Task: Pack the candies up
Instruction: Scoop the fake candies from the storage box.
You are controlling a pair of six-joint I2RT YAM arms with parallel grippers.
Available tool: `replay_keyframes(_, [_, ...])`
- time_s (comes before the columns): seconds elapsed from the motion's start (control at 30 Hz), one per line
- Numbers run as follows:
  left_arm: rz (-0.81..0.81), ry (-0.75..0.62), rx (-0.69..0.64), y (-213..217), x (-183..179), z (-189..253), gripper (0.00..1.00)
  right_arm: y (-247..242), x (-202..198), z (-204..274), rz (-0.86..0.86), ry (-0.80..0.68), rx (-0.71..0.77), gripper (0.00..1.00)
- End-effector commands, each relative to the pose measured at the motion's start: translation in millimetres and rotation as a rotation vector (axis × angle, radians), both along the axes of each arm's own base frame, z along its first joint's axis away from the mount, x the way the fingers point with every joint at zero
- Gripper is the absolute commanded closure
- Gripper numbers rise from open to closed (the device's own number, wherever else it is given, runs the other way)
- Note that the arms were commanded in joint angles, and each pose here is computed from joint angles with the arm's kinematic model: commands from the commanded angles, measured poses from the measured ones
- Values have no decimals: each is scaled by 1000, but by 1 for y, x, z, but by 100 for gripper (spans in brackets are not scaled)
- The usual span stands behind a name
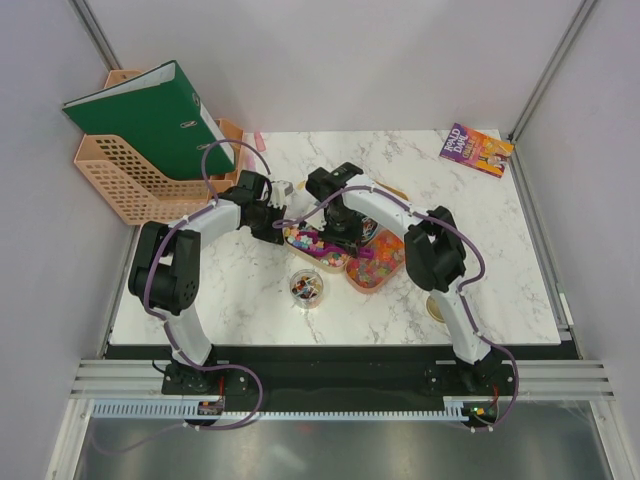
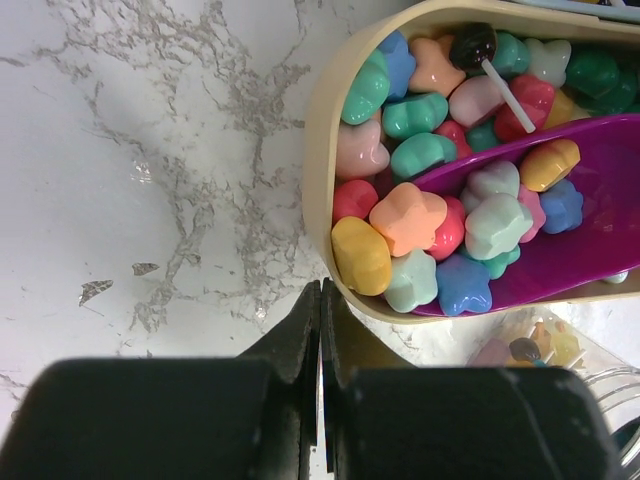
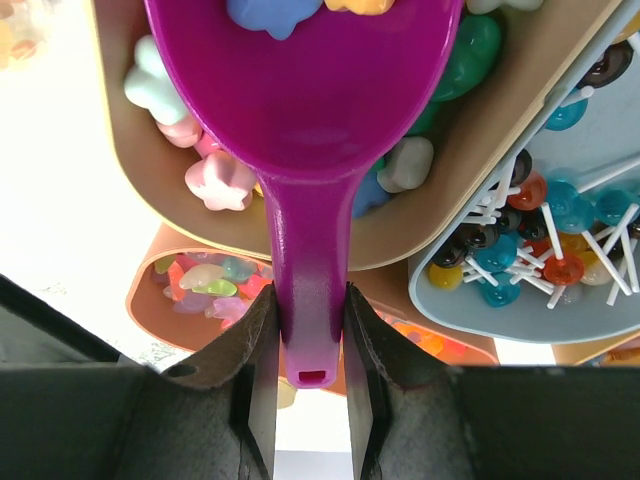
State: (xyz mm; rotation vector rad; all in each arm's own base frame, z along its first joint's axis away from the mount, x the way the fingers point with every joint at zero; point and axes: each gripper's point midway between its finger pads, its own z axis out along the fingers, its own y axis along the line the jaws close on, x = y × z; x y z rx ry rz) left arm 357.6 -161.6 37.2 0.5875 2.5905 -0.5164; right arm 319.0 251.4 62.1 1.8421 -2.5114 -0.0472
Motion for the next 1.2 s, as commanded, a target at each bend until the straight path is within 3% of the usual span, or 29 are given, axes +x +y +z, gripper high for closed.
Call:
replay_keyframes(0.0, [-27, -70, -41, -15, 13, 25, 98, -13, -24, -4, -13, 152, -18, 100])
replay_keyframes(0.27, [-37, -60, -31, -14, 10, 25, 97, -9, -28, -5, -1, 184, 27, 100])
replay_keyframes(0.43, [-39, -53, -19, -9, 12, 30, 69, -9, -24, -2, -12, 172, 63, 100])
replay_keyframes(0.53, [-43, -50, -14, -5, 10, 35, 58, -7, -21, -1, -13, 151, 70, 100])
replay_keyframes(1.17, [-55, -111, 52, 23, 10, 57, 55, -19, 0, 17, -104, 5, 146, 100])
